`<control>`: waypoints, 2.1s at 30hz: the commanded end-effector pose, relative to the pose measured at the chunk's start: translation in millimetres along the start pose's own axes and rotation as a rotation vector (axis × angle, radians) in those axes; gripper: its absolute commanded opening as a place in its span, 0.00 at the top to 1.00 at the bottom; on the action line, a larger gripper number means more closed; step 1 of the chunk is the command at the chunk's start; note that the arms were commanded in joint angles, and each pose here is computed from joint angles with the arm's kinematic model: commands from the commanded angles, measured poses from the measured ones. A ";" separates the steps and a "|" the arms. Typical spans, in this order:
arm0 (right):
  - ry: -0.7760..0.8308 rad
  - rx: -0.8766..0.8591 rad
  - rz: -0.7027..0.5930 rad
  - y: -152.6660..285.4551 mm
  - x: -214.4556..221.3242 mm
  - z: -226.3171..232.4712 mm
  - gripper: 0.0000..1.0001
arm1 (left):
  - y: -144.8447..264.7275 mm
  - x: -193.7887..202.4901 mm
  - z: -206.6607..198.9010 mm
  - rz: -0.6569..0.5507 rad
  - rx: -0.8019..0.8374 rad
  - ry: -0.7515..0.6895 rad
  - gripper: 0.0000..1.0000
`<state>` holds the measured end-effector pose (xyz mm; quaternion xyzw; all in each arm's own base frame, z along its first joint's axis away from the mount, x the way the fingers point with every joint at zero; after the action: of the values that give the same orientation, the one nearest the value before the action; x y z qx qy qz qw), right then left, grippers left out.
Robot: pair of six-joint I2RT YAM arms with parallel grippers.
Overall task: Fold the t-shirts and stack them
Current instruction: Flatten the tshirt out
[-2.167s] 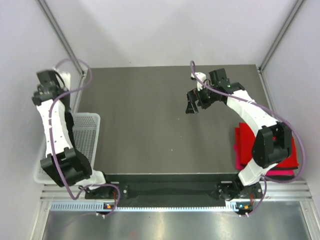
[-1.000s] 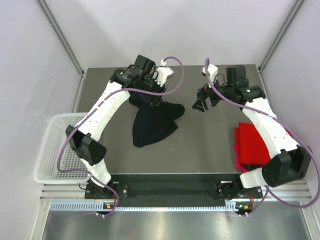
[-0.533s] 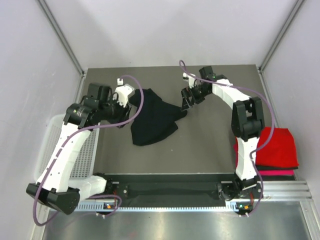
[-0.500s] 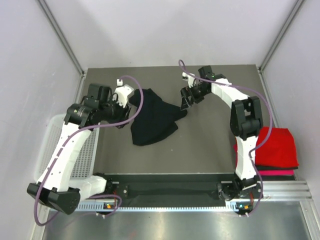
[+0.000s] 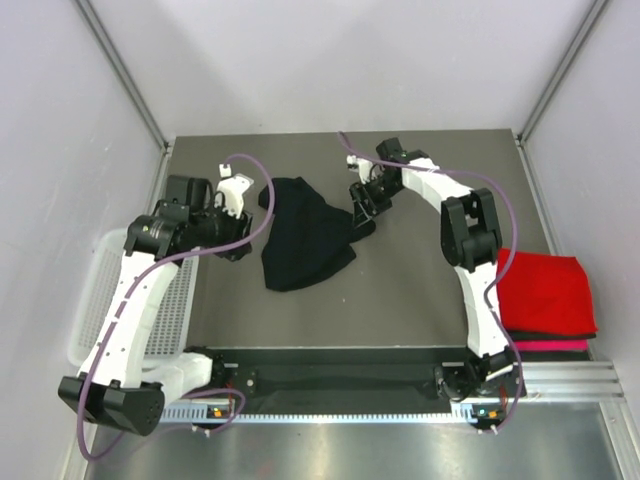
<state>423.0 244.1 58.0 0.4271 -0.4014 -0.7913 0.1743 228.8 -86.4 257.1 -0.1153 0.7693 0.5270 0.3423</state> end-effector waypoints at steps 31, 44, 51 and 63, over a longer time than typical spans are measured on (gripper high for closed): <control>0.716 0.376 -0.058 193.3 46.8 151.8 0.50 | 21.0 -24.6 2.3 -0.237 -0.017 0.014 0.52; 0.689 0.343 -0.021 153.2 24.0 114.7 0.44 | 14.0 -21.6 5.4 -0.218 -0.008 0.044 0.51; 0.610 0.291 0.129 96.2 34.2 71.2 0.43 | 15.0 -15.4 11.3 -0.205 -0.044 0.032 0.51; 0.617 0.345 0.297 128.4 92.8 58.3 0.41 | 8.4 -10.6 12.3 -0.201 -0.037 0.037 0.51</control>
<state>322.1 156.9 98.6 0.5832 -0.5034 -0.5463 0.3285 231.1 -74.1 260.7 -0.1925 0.7583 0.5104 0.3569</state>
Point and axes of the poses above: each gripper's point midway between its finger pads, its own y axis back along the fingers, its own z axis along the line the jaws close on, x = y × z, the point moved 2 cm from there along y, back along the fingers, and after that the axes turned 11 degrees about y, right-handed, at the moved point
